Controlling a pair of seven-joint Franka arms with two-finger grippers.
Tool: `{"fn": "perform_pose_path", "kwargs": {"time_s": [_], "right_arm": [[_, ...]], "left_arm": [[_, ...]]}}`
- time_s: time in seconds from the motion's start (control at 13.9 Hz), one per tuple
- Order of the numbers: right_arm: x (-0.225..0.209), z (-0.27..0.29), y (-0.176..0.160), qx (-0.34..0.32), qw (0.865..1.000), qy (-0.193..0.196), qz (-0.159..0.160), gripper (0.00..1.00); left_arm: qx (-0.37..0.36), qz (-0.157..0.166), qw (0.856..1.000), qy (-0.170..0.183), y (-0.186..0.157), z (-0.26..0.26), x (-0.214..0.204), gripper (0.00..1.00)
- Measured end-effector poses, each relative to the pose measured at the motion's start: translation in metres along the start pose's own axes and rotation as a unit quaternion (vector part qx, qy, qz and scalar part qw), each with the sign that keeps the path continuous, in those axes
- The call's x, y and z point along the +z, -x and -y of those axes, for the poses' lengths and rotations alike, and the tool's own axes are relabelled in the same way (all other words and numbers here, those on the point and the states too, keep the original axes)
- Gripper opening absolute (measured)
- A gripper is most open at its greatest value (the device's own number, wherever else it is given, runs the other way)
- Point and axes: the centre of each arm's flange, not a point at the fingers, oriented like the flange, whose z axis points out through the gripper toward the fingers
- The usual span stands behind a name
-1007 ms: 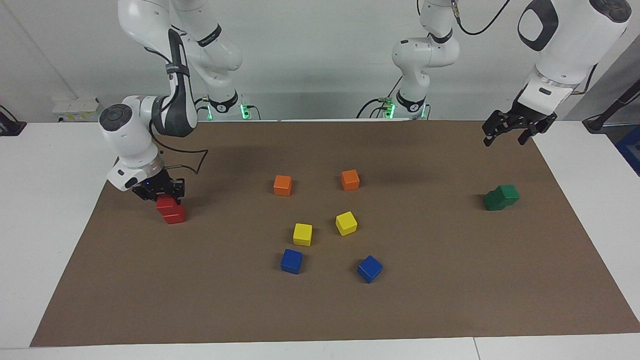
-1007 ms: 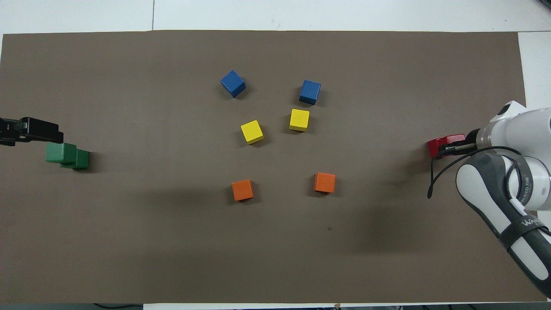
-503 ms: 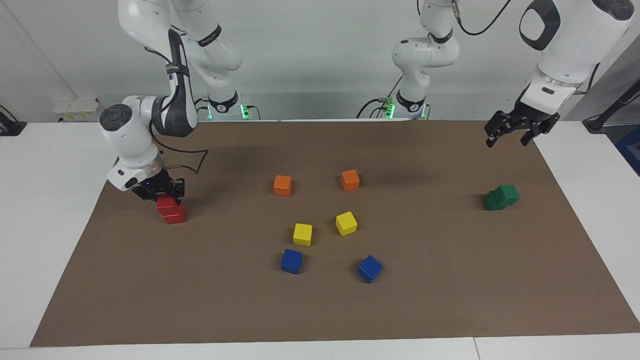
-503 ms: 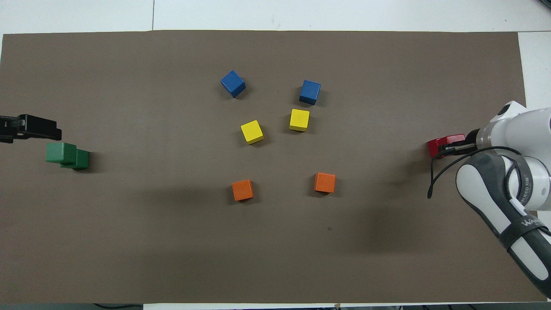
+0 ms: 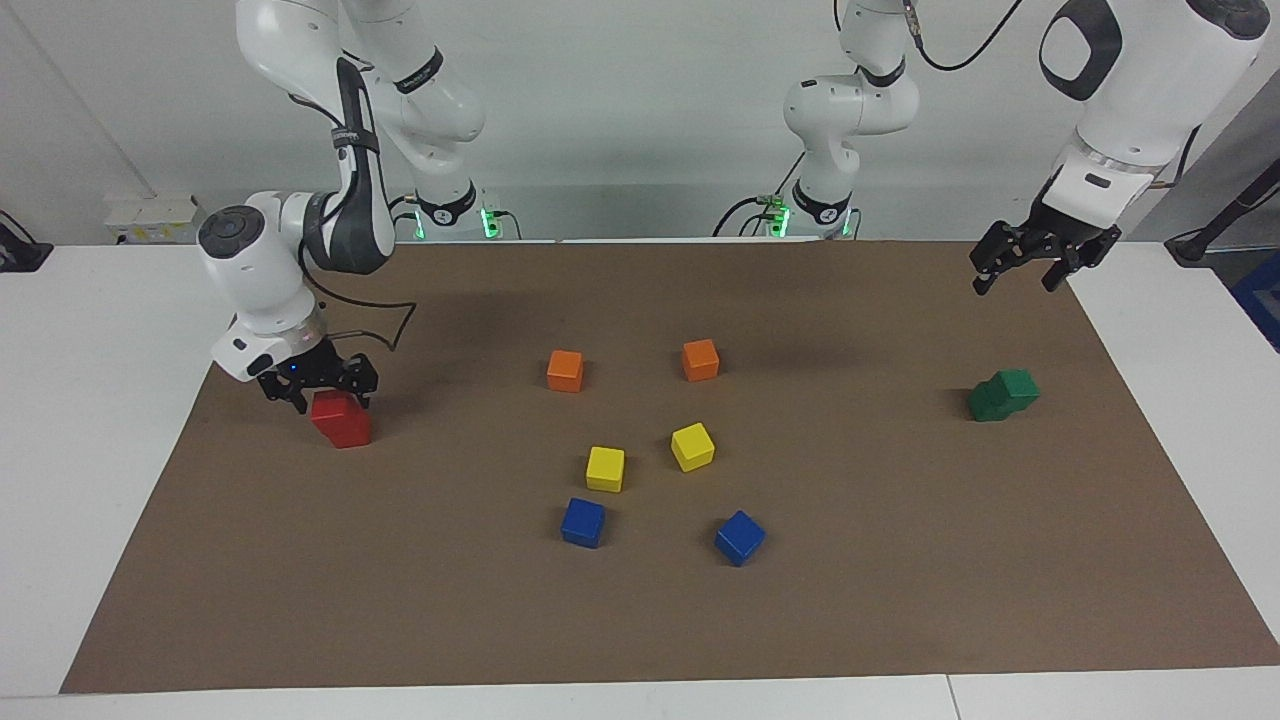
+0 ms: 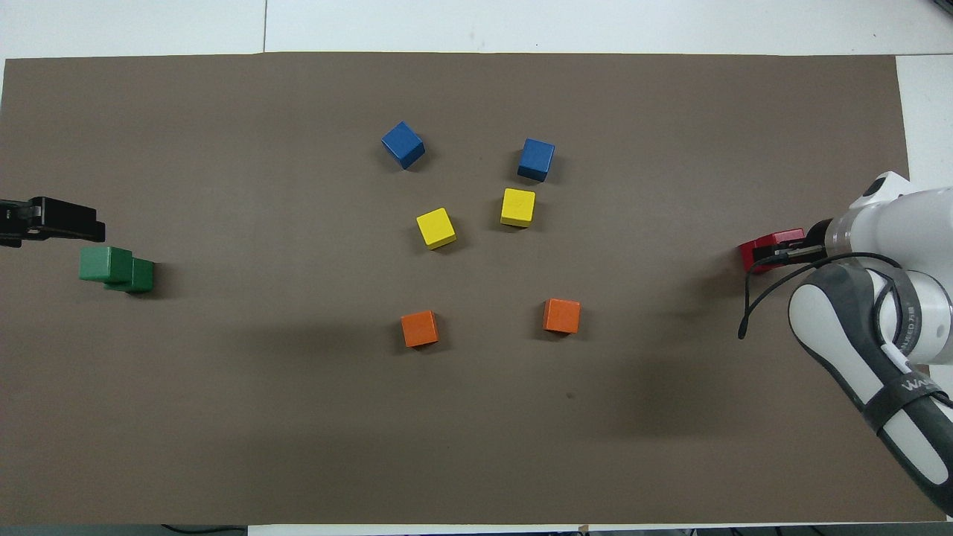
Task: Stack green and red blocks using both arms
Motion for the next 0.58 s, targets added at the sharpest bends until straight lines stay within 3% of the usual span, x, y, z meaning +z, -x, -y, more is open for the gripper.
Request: {"fn": "perform_pose_path", "kwargs": {"time_s": [0.36, 0.58], "right_arm": [[-0.009, 0.003, -0.007, 0.008, 1.000, 0.001, -0.007, 1.00], [-0.047, 0.025, -0.026, 0.025, 1.000, 0.002, 0.007, 1.00]], "left_arm": [[-0.001, 0.000, 1.000, 0.000, 0.000, 0.001, 0.000, 1.00], [-0.003, 0.000, 1.000, 0.000, 0.000, 0.003, 0.000, 1.00]]}}
